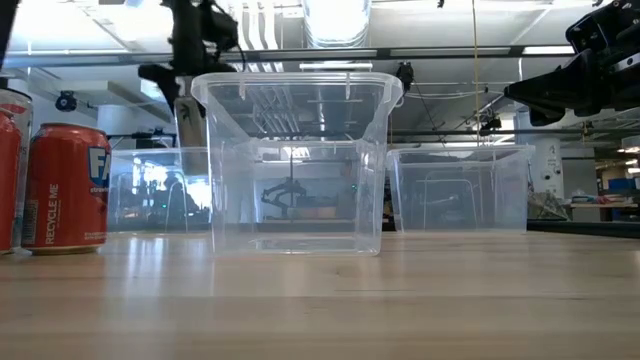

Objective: Sort soda cans
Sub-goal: Put the white-pink soda can into the left transparent bin

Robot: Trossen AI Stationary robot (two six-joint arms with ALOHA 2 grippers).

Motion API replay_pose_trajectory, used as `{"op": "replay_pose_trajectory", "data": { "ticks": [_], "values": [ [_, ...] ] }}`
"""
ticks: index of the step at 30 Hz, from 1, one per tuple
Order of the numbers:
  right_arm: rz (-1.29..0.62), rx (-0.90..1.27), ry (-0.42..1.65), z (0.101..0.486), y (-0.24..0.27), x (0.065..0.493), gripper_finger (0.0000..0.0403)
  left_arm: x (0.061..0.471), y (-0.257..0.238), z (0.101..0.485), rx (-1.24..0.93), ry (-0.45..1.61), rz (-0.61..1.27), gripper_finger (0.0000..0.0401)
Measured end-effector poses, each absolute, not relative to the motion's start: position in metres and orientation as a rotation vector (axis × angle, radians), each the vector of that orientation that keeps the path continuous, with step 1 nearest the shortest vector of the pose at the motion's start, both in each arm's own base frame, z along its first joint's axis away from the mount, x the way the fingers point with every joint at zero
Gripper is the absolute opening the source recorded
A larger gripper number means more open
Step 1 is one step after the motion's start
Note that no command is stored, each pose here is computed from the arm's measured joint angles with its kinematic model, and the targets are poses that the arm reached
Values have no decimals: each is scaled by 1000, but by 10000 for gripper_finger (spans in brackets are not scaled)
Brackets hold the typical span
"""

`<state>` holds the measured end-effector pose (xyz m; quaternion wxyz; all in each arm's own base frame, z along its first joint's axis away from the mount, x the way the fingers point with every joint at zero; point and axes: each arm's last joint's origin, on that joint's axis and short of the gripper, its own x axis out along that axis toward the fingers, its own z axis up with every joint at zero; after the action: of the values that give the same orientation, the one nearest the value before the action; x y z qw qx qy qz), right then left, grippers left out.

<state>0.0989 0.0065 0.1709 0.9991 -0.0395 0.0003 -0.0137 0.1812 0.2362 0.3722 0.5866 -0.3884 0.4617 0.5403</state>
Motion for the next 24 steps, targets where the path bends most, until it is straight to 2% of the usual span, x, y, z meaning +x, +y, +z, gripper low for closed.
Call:
{"op": "replay_pose_trajectory", "data": {
  "ticks": [6, 16, 24],
  "values": [
    [-27, -79, 0, 171, 7, 99, 29, 191, 254, 348, -994, 1187, 1172, 249],
    [-27, -79, 0, 171, 7, 99, 29, 201, 271, 314, -1035, 1327, 1141, 249],
    [-27, -79, 0, 171, 7, 99, 29, 199, 268, 322, -1015, 1308, 1122, 249]
  ]
}}
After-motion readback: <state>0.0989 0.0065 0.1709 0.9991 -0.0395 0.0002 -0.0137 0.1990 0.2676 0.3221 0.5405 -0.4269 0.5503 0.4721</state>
